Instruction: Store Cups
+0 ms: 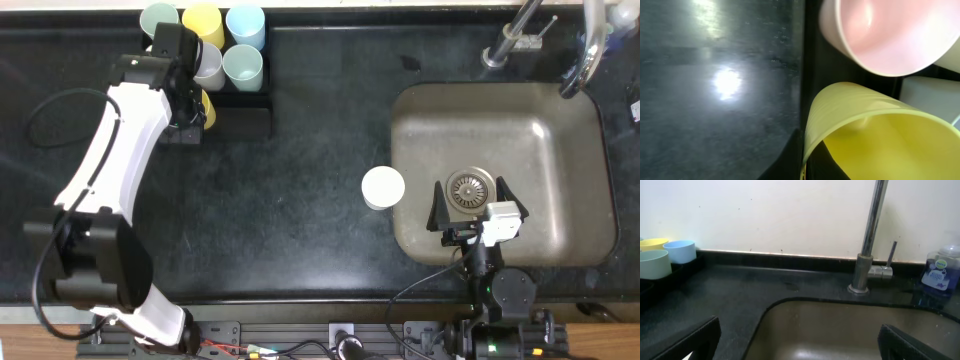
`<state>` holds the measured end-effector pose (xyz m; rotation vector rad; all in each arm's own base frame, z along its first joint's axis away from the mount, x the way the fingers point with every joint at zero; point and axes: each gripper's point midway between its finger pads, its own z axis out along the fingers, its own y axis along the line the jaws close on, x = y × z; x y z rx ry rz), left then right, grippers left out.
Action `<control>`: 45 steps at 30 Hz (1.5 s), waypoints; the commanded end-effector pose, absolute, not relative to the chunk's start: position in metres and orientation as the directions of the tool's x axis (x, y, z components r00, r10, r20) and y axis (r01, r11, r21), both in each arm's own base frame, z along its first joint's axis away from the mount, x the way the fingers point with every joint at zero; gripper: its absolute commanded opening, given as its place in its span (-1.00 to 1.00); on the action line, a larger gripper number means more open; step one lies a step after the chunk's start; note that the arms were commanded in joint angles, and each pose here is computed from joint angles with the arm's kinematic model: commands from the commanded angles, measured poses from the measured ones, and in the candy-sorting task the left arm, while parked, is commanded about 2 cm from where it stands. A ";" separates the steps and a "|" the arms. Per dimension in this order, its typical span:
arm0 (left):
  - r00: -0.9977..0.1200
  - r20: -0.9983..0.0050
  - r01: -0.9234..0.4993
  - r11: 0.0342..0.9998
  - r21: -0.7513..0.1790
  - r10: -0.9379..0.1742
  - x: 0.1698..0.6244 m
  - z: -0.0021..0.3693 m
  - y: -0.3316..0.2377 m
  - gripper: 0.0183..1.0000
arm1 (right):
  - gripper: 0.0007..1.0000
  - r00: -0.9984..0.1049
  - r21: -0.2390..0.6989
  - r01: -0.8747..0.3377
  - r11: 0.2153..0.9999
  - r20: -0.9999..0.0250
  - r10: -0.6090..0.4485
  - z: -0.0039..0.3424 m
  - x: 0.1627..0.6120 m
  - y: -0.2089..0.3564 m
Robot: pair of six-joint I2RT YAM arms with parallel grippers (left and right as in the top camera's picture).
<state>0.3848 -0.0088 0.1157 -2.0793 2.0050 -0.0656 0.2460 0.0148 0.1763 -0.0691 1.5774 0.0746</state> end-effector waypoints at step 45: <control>0.060 -0.120 -0.982 -0.037 -0.183 -0.991 0.400 0.091 -0.016 0.28 | 1.00 -0.006 0.007 -0.092 0.996 -1.000 0.006 0.173 0.246 0.015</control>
